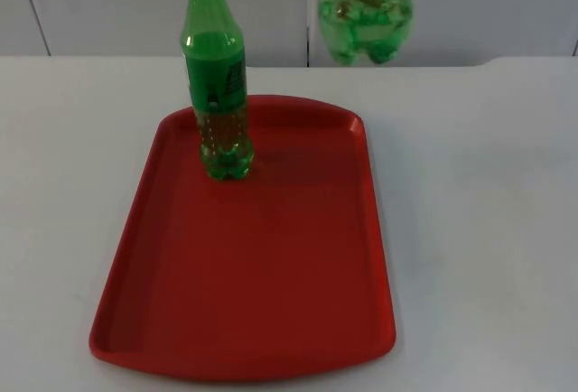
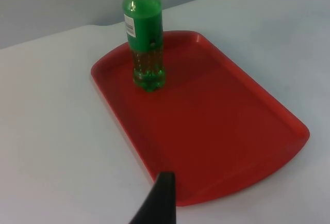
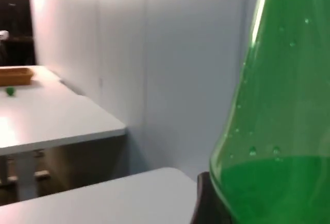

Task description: Place the bottle upright on the tray.

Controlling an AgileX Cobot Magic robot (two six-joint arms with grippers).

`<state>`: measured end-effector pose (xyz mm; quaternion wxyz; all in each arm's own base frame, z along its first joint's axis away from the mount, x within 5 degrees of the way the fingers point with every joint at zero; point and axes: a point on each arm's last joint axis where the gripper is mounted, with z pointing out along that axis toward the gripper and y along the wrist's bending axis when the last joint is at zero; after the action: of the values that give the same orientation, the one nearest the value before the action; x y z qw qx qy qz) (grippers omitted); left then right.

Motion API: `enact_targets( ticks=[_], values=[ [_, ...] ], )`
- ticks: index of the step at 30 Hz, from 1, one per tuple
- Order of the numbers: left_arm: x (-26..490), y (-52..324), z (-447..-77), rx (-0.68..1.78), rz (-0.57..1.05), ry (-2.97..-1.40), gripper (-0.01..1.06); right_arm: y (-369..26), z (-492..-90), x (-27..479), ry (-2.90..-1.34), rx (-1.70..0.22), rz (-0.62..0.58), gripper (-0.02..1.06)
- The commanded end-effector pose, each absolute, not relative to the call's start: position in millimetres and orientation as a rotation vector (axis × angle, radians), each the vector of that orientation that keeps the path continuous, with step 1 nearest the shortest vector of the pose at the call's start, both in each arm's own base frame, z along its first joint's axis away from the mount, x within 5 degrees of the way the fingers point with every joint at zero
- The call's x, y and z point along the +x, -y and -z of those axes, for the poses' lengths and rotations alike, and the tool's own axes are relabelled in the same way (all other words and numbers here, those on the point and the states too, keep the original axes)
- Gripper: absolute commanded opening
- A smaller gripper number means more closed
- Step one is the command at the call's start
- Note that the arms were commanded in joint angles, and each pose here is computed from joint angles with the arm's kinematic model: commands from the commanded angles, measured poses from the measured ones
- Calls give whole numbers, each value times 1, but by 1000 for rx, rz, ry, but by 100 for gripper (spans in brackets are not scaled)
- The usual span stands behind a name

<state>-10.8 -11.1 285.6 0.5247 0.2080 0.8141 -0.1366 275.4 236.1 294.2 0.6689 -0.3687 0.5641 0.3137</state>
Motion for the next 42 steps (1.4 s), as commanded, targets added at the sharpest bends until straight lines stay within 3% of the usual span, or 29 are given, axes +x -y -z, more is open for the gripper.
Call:
enact_targets(
  ticks=[1, 10, 21, 34, 42],
  values=[
    [-11, 10, -285, 493, 322, -1946, 87, -241, -289, 272, -1214, -862, -783, 0],
    [-11, 10, -285, 493, 322, -1946, 87, -258, -251, 276, -1079, -832, -1041, 0],
    [-11, 10, -285, 494, 322, -1949, 87, -284, -160, 299, -1257, -964, -1122, 0],
    [-11, 10, -285, 494, 320, -1949, 87, -309, -145, 332, -1235, -949, -1187, 0],
    [-10, 9, -282, 499, 301, -1968, 87, -330, -145, 346, -1103, -1136, -1192, 0]
  ],
)
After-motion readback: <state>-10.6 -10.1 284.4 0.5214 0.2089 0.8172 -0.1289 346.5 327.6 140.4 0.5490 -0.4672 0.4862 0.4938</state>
